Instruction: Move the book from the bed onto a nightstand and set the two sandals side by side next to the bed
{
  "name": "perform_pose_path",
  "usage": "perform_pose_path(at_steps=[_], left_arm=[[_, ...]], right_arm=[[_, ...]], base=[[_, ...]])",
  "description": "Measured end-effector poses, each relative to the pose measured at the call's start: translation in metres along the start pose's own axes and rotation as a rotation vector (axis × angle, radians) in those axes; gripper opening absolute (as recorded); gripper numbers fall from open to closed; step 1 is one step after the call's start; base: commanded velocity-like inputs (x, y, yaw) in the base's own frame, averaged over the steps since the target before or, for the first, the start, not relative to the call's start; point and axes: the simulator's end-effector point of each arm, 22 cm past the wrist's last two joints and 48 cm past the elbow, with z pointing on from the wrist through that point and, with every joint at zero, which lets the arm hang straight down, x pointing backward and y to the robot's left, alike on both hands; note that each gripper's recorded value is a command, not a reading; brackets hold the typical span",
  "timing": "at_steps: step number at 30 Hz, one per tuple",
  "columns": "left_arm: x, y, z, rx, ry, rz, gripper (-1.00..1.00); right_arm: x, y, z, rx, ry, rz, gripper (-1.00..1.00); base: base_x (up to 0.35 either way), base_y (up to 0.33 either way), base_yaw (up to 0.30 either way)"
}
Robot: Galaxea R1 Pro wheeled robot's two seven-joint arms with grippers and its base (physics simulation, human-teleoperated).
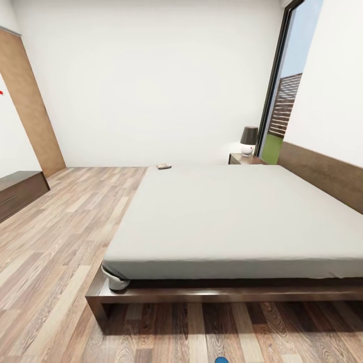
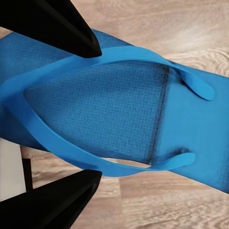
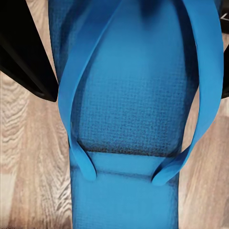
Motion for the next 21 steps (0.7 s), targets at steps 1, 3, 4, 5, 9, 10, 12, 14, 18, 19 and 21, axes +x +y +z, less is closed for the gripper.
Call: perform_pose_path(at_steps=[1,3,4,5,9,10,12,14,18,19,21], left_arm=[[-0.001,0.0,0.0,0.0,-0.002,0.0,-1.0],[-0.003,0.0,0.0,0.0,-0.005,0.001,-1.0],[-0.004,0.0,0.0,0.0,-0.008,0.001,-1.0],[-0.01,0.0,0.001,0.001,-0.019,0.002,-1.0],[-0.026,0.001,0.002,0.0,-0.052,0.001,-1.0],[-0.03,0.002,0.002,-0.001,-0.061,0.001,-1.0],[-0.034,0.002,0.002,-0.001,-0.071,0.0,-1.0],[-0.043,0.001,0.002,0.0,-0.089,0.0,-1.0],[-0.058,0.001,0.002,0.0,-0.119,-0.002,-1.0],[-0.06,0.002,0.002,0.0,-0.124,-0.002,-1.0],[-0.062,0.002,0.002,0.0,-0.127,-0.003,-1.0]], right_arm=[[0.0,0.0,0.0,0.001,0.0,0.0,-1.0],[0.0,0.0,0.0,0.003,0.0,0.0,-1.0],[0.0,0.0,0.0,0.004,0.0,0.0,-1.0],[-0.001,0.0,0.0,0.004,0.0,0.0,-1.0],[-0.004,0.0,0.0,0.005,-0.005,0.0,-1.0],[-0.007,0.0,0.001,0.007,-0.012,-0.001,-1.0],[-0.011,-0.002,0.001,0.013,-0.021,-0.002,-1.0],[-0.014,-0.003,0.001,0.021,-0.027,-0.003,-1.0],[-0.017,-0.006,0.001,0.035,-0.032,-0.005,-1.0],[-0.018,-0.007,0.001,0.038,-0.034,-0.006,-1.0],[-0.02,-0.009,0.001,0.042,-0.036,-0.007,-1.0]], base=[[0.0,0.0,0.0],[0.0,0.0,0.0],[0.0,0.0,0.0],[0.0,0.0,0.0],[0.0,0.0,0.0],[0.0,0.0,0.0],[0.0,0.0,0.0],[0.0,0.0,0.0],[0.0,0.0,0.0],[0.0,0.0,0.0],[0.0,0.0,0.0]])
